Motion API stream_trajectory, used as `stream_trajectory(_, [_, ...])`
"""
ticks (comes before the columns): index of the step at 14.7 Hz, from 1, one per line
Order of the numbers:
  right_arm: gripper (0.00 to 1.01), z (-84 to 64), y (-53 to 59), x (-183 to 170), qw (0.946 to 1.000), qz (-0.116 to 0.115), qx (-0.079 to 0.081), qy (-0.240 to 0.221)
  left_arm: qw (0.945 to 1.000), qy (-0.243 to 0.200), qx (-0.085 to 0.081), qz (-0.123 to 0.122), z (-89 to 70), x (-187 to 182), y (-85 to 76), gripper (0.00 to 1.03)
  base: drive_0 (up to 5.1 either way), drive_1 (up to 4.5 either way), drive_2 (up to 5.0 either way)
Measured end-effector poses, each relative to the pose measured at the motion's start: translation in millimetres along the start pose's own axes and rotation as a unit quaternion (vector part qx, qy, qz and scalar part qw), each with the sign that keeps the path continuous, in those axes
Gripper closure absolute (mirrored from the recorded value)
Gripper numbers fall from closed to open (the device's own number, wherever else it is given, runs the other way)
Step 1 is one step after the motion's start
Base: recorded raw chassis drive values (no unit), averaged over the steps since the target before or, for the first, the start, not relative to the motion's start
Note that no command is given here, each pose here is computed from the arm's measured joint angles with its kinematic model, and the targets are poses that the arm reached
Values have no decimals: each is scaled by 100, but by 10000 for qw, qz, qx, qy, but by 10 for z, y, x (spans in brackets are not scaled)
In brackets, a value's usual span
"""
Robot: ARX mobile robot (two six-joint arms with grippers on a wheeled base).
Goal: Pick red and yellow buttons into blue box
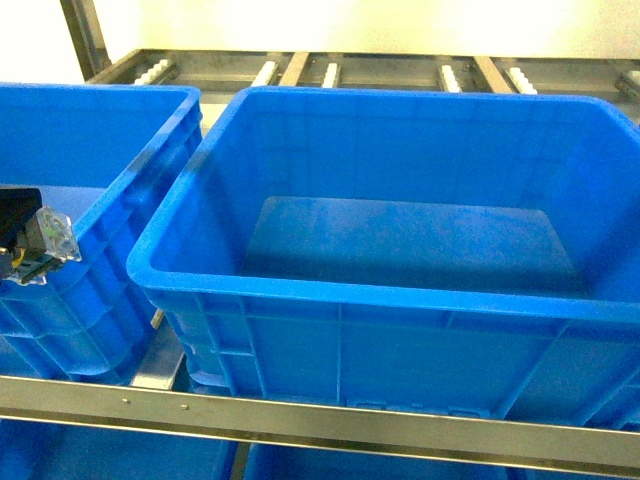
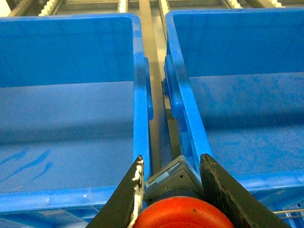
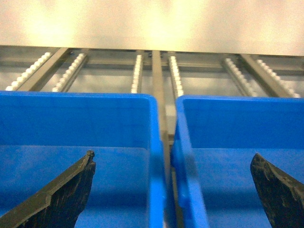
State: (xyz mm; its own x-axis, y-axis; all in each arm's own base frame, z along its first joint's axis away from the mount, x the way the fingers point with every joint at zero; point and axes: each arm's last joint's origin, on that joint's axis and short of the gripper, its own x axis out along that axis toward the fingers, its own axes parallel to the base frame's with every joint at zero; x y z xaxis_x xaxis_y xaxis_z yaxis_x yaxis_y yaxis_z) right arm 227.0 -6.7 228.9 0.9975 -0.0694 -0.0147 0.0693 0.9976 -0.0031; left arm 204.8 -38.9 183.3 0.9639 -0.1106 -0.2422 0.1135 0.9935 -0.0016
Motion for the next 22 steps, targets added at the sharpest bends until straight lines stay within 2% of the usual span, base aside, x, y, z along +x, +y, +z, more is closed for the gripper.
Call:
stream_trajectory(1, [3,0,-95,-198,9994,-247,95,-207,10000,0,0,0,0,0,0,73,0,0,0])
stream_trajectory(3, [3,-97,-177,-505,9991,-354,223,-117,10000,0,0,0,0,0,0,73,0,0,0])
stream_trajectory(6, [3,-126,-135,-799,9988,-279,364,-152,10000,-2,0,2,0,0,0,73,0,0,0])
stream_trajectory(8, [3,-262,-57,-940,9991,-286,300,5,10000,-2,0,2,0,0,0,73,0,0,0])
stream_trajectory(13, [3,-264,-60,-939,9990,-345,283,-1,9999,77,49,-76,54,73,-22,73,0,0,0])
stream_trajectory(15, [3,-265,-60,-939,9990,-347,279,1,9988,-28,192,-449,239,270,-124,73,0,0,0])
stream_trajectory(16, [3,-264,-60,-939,9990,-347,278,-1,9969,-74,359,-703,351,410,-206,73,0,0,0])
stream_trajectory(18, [3,-264,-60,-939,9990,-347,274,-1,9908,228,668,-1158,479,712,-368,73,0,0,0])
stream_trajectory(19, [3,-264,-60,-939,9990,-347,274,-1,9847,512,848,-1432,503,877,-466,73,0,0,0])
stream_trajectory(20, [3,-264,-60,-939,9990,-347,274,-1,9748,971,904,-1791,503,1038,-558,73,0,0,0])
stream_trajectory(21, [3,-264,-60,-939,9990,-347,274,-1,9651,1357,959,-2025,480,1171,-639,73,0,0,0])
stream_trajectory(22, [3,-264,-60,-939,9990,-347,274,-1,9633,1434,947,-2064,474,1195,-647,73,0,0,0])
